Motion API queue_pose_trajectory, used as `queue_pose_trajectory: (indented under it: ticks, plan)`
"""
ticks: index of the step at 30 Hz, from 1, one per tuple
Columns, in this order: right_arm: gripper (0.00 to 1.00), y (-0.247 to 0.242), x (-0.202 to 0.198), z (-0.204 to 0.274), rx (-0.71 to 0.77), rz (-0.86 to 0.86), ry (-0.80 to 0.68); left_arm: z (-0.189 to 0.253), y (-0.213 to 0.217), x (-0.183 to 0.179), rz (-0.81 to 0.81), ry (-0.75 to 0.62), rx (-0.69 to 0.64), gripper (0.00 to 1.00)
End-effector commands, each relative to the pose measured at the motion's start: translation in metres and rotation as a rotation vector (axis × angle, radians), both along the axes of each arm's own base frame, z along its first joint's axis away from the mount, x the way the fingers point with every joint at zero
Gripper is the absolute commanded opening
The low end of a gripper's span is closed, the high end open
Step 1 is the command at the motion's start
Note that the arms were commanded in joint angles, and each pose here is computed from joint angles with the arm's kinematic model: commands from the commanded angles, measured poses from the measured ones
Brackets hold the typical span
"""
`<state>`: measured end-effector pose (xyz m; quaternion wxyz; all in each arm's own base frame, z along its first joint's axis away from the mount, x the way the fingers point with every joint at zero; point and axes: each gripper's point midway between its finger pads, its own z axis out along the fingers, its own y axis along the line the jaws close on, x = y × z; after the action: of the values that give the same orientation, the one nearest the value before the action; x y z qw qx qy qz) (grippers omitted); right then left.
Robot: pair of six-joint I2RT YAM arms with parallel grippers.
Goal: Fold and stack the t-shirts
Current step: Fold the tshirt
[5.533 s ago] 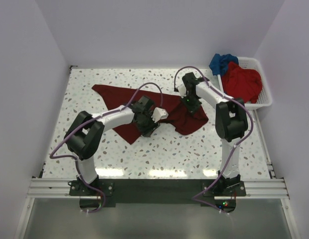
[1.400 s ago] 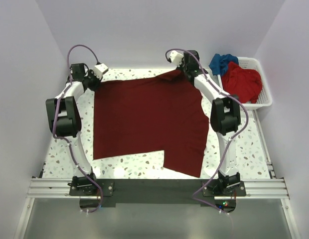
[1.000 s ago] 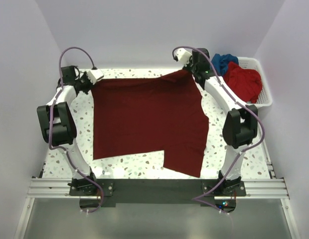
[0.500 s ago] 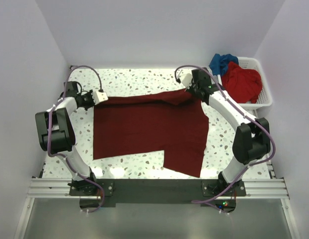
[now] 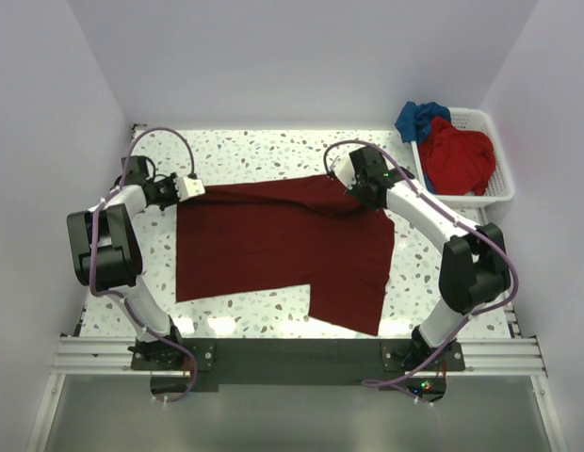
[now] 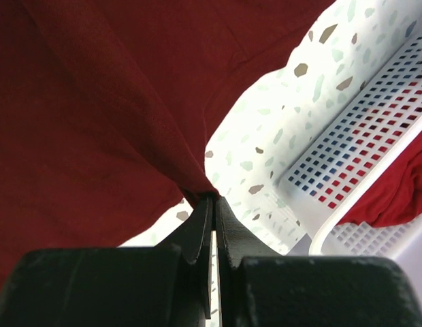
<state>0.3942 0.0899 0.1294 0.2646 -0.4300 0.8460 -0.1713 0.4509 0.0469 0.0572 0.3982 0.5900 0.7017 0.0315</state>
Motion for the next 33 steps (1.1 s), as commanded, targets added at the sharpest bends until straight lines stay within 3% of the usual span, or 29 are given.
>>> queue_pose_trajectory:
  ticks: [1, 9, 33]
  plan:
    - [0.00, -0.004, 0.004, 0.029, 0.003, -0.040, -0.051, 0.024, 0.002, 0.009, -0.020, -0.074, 0.010, 0.00]
    - [0.00, -0.001, 0.008, 0.059, 0.023, -0.044, -0.063, 0.042, -0.004, 0.004, -0.075, -0.074, 0.000, 0.00]
    - [0.00, 0.006, -0.052, -0.008, 0.016, -0.014, 0.216, -0.005, 0.000, -0.021, -0.189, 0.003, 0.153, 0.04]
